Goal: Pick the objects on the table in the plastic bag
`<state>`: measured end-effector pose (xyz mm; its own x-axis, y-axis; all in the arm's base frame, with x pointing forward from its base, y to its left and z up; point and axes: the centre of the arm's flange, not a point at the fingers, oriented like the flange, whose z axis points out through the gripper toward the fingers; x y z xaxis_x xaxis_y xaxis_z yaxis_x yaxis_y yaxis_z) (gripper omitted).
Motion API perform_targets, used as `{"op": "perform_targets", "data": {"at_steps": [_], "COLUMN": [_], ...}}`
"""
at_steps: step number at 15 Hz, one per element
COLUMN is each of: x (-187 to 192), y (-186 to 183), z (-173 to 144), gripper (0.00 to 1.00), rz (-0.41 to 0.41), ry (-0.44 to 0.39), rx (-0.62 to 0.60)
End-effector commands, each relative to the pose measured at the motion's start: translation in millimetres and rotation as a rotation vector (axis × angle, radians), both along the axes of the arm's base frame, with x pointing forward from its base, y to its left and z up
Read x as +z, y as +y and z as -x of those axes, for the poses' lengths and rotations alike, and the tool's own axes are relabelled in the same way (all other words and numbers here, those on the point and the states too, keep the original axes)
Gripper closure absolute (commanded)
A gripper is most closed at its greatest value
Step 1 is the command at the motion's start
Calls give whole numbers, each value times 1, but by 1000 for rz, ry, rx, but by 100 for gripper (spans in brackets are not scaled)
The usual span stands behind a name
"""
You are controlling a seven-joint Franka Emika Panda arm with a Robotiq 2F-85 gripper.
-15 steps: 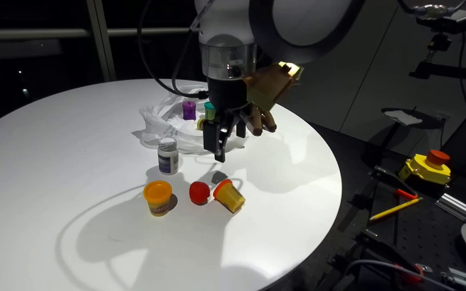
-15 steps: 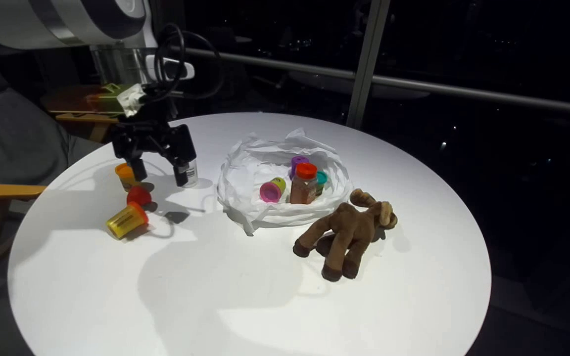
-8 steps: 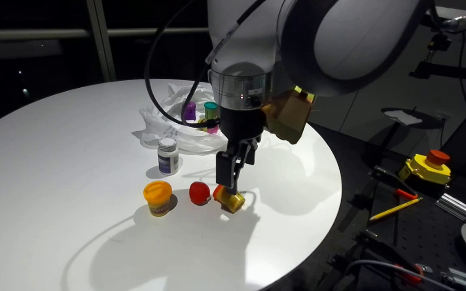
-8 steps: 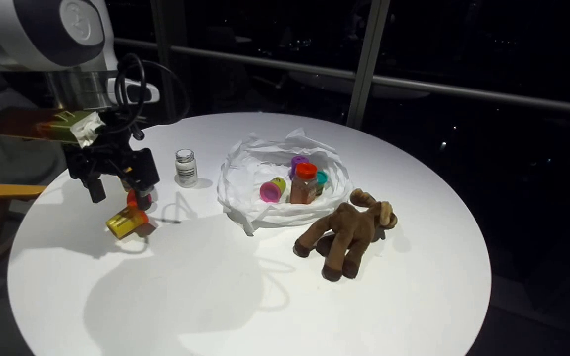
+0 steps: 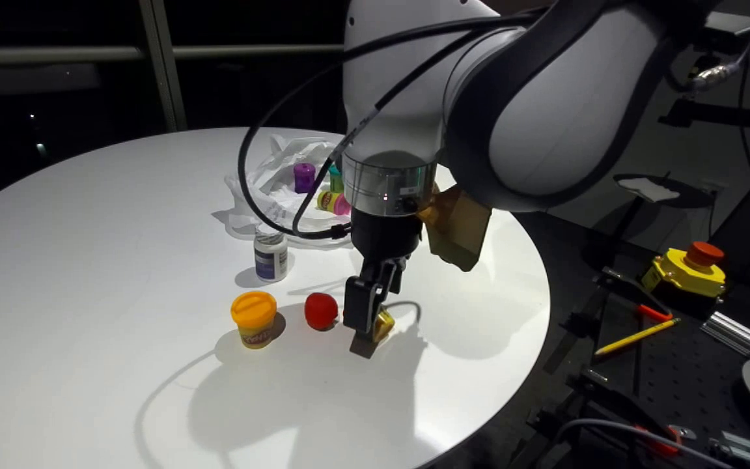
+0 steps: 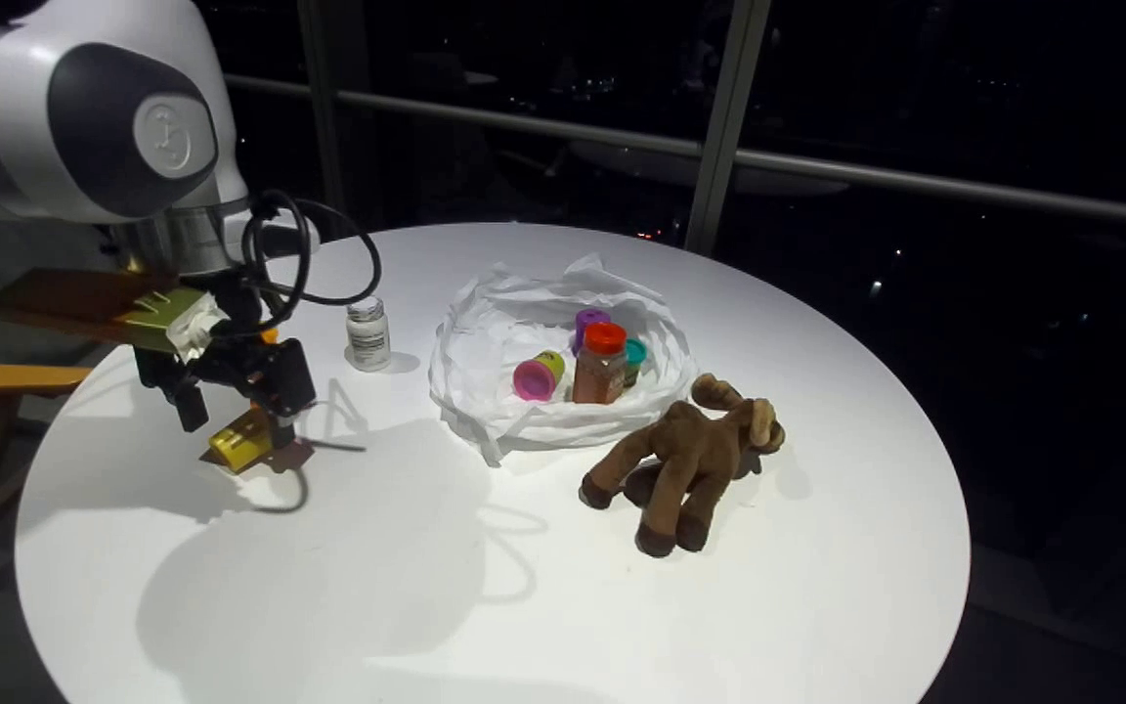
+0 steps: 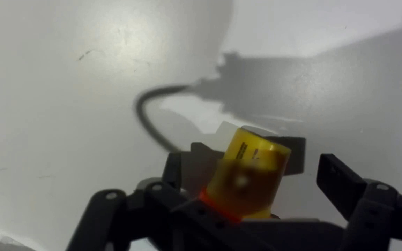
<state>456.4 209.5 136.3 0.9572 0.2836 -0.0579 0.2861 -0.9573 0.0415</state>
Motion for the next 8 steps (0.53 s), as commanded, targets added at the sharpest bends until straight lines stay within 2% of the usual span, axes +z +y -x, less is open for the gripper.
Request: {"op": "perform_targets", "data": {"at_steps": [1,2,3,4,8], "x": [-9,-8,-7,-6,-12], "y": [-4,-6,-8,-10,-16], "z": [-10,-11,-12,-13,-15], "gripper": [0,25,26,32,65], "rz": [-52,-58,-63,-60,-56], "ry": [-26,-33,-42,-52,-58], "rx": [6,2,4,5,9]}}
